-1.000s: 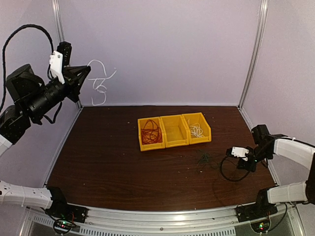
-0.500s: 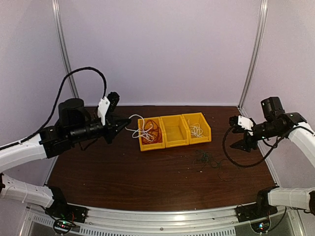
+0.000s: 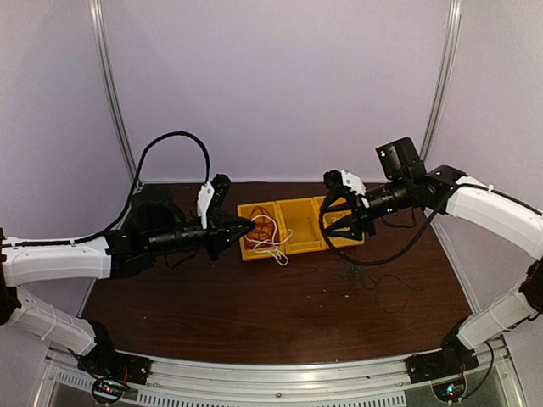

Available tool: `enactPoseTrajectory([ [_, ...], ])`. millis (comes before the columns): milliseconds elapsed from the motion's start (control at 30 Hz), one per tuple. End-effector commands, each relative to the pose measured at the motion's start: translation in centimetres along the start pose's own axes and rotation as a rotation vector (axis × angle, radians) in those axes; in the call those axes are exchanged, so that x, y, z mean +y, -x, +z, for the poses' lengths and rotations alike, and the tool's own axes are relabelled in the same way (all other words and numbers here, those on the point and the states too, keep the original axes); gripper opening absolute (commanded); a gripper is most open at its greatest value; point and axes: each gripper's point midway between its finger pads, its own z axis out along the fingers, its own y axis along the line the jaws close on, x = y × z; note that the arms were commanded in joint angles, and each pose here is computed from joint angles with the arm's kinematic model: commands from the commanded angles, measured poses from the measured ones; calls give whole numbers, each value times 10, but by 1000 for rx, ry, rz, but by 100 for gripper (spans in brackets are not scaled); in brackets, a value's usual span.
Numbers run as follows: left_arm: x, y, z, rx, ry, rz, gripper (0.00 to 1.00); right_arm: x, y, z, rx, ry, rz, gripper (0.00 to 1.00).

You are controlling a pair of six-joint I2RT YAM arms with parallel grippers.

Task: Untangle the cables
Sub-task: Pull the untangled cable.

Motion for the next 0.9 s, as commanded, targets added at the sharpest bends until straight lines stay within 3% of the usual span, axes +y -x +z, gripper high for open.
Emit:
enactPoseTrajectory([
  [0,-17,47,-3,-149,-76,7,0,29,23,35,-38,107,-17,63],
  [233,-26,53,-6,-162,-125,-7,0,37,32,52,-42,129,-22,65],
  [433,-32,54,-4,-167,-165,-35,0,36,54,42,-74,122,-22,66],
  [867,-29,49,0,-159,-143,-32,0,62,68,79,-50,335,67,69],
])
